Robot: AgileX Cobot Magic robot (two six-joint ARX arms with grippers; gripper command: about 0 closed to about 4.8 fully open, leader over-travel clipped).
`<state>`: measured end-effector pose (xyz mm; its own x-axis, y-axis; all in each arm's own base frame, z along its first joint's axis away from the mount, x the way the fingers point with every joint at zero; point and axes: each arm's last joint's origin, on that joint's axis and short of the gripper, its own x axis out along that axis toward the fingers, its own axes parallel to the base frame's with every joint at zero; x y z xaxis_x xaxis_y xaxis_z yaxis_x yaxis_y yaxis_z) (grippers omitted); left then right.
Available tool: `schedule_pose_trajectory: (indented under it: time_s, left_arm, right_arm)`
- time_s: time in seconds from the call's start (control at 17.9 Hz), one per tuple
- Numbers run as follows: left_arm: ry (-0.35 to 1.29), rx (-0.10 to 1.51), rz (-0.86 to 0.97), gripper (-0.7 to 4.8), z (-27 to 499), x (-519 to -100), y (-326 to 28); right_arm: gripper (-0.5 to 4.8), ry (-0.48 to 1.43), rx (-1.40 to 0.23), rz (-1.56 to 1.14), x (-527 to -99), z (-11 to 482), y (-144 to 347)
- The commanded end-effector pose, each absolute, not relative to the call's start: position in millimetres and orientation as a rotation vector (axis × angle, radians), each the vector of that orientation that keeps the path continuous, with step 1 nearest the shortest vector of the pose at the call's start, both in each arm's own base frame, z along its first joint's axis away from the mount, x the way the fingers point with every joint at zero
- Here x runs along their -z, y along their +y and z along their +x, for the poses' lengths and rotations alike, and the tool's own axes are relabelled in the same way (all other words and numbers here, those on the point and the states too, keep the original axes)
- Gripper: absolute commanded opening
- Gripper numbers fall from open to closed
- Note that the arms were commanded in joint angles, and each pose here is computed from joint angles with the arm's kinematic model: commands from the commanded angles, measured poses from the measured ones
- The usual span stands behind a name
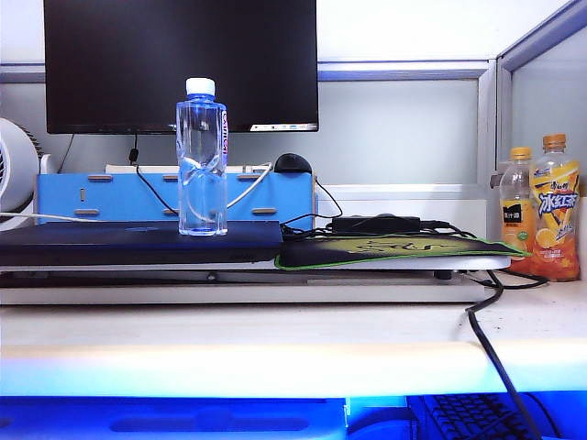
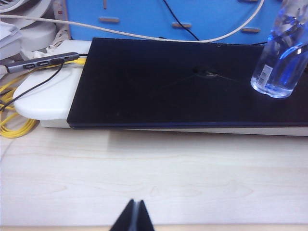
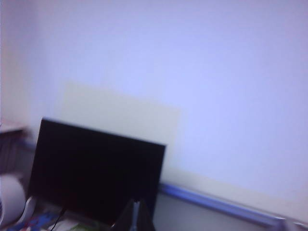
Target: Pick up the mineral water bottle and place it on the laptop.
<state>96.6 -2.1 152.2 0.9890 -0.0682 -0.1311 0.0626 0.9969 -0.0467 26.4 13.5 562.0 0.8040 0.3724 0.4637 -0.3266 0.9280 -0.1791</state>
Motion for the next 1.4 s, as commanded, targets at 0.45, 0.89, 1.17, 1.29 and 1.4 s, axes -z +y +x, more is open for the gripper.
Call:
schedule_pose_trajectory:
  time_s: [0.45, 0.89, 1.17, 1.29, 1.4]
  left_arm:
    - [0.122, 0.067, -0.041, -0.02, 97, -154, -2]
    - [0.122, 0.067, -0.042, -0.02, 97, -154, -2]
    - [0.122, 0.067, -0.042, -0.02, 97, -154, -2]
    - [0.122, 0.067, -0.042, -0.02, 97, -154, -2]
    - [0.122, 0.067, -0.041, -0.02, 97, -154, -2]
  right_arm:
    - [-0.01, -0.277, -0.338, -0.198, -506, -25, -35]
    - [0.23, -0.274, -0.234, -0.164, -400, 68, 32]
    - [0.23, -0.206, -0.169, -0.082, -340, 89, 29]
    - [0.23, -0.161, -0.115, -0.065, -318, 92, 23]
    - [0.23, -0.154, -0.123, -0.077, -299, 89, 17]
